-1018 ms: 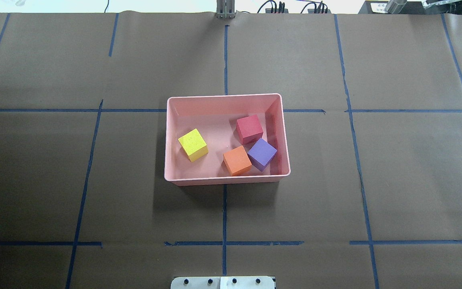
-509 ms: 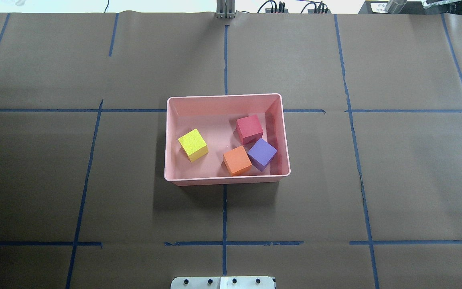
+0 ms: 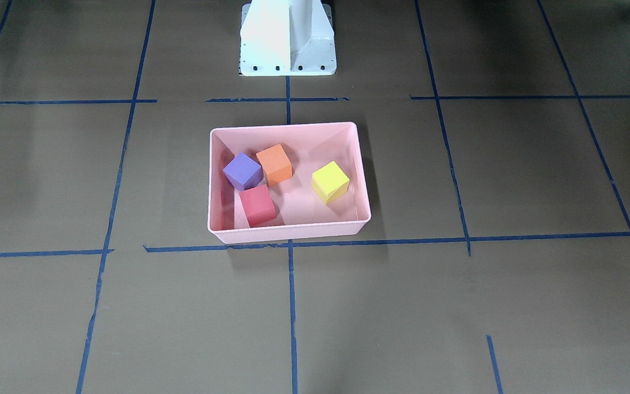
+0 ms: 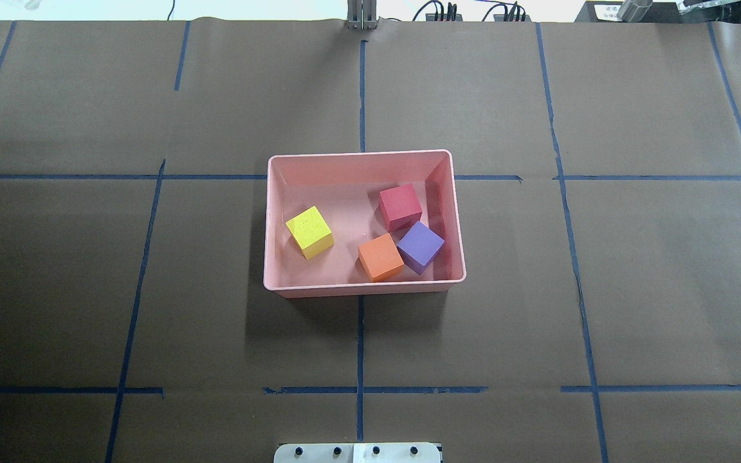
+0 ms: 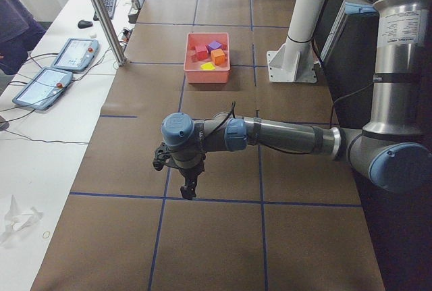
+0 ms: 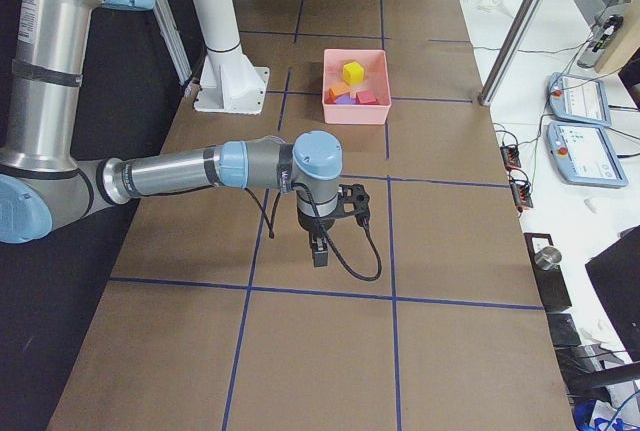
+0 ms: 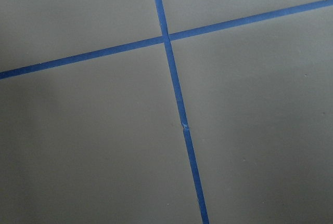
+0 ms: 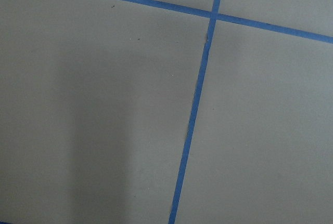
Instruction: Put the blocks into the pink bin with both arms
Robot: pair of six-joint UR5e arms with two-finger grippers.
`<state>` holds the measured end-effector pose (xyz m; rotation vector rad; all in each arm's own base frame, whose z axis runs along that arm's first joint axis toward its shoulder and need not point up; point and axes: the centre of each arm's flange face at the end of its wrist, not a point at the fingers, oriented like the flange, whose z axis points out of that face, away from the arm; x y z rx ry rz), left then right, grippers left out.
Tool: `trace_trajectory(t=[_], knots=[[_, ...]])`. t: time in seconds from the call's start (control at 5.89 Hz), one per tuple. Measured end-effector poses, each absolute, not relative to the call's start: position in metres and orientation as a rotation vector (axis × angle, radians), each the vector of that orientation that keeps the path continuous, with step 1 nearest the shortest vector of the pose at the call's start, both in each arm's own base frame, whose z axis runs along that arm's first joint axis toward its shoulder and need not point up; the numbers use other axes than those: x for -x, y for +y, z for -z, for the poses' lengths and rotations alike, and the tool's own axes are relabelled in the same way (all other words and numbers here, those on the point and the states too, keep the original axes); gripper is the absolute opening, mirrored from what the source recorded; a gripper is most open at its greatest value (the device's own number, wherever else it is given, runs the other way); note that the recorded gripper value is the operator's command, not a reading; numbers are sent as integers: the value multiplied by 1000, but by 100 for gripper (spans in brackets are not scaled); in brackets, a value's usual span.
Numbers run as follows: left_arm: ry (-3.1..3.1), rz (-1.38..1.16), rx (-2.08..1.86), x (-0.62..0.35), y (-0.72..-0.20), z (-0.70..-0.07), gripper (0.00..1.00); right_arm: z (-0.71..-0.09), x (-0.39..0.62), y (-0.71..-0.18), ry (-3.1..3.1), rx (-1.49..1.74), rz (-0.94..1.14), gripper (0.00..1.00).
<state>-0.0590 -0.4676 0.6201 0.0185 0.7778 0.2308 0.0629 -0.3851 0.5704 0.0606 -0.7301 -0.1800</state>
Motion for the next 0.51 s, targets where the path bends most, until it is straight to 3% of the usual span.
trace_trajectory(t=[0.51], knots=[[782, -227, -4, 58, -458, -629, 100, -571, -61, -386, -750, -62, 180, 100]])
